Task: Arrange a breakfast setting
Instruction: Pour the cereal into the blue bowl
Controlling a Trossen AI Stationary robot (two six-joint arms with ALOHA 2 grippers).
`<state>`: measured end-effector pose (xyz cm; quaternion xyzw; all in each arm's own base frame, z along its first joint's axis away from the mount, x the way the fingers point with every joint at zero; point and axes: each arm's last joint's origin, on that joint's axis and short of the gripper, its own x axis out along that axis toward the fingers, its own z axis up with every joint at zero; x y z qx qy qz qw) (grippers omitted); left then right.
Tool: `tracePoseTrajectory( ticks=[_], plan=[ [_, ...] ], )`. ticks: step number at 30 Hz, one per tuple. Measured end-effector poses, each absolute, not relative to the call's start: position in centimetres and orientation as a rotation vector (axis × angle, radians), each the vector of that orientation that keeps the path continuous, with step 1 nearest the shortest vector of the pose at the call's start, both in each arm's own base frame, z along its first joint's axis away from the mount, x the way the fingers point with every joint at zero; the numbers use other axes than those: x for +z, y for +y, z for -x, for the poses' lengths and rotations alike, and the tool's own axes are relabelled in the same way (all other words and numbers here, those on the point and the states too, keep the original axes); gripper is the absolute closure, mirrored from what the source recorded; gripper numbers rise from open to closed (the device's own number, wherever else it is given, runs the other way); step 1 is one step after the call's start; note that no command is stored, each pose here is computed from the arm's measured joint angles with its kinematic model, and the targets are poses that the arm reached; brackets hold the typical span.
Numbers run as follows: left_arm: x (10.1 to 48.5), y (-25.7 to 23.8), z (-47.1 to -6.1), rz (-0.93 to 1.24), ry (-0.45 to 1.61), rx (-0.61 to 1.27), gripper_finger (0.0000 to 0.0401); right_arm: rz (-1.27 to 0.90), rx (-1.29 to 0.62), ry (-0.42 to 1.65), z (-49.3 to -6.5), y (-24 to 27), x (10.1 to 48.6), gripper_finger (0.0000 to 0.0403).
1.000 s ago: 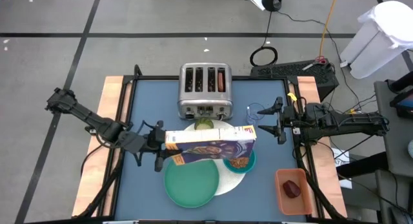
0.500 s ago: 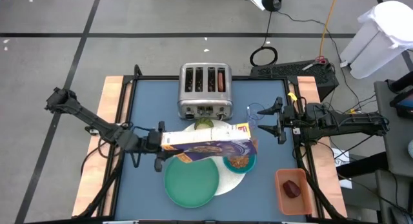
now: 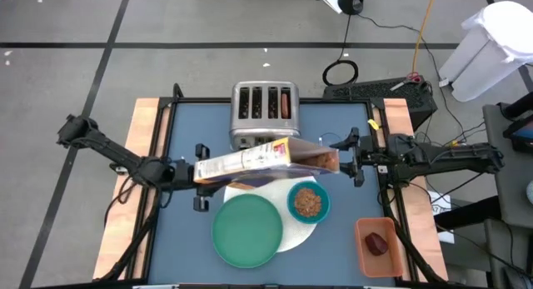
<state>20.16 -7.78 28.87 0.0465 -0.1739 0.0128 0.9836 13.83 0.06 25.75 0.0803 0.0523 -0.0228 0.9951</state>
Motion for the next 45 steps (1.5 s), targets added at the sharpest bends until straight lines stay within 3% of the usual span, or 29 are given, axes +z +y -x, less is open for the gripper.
tracePoseTrajectory(
  ticks=[10, 24, 45],
  plan=[
    [29.5, -6.1, -20.7, -0.119, -0.449, 0.000, 0.0226, -0.132, 0.078, -0.134, -17.8, 0.4, 25.7, 0.0135],
    [29.6, -5.0, -21.5, -0.155, -0.554, -0.037, 0.0226, -0.082, 0.089, -0.335, -21.8, 0.5, 24.6, 0.0135],
    [28.9, -4.1, -22.6, -0.135, -0.547, -0.008, 0.0226, -0.036, 0.158, -0.376, -29.0, 0.8, 27.2, 0.0135]
  ],
)
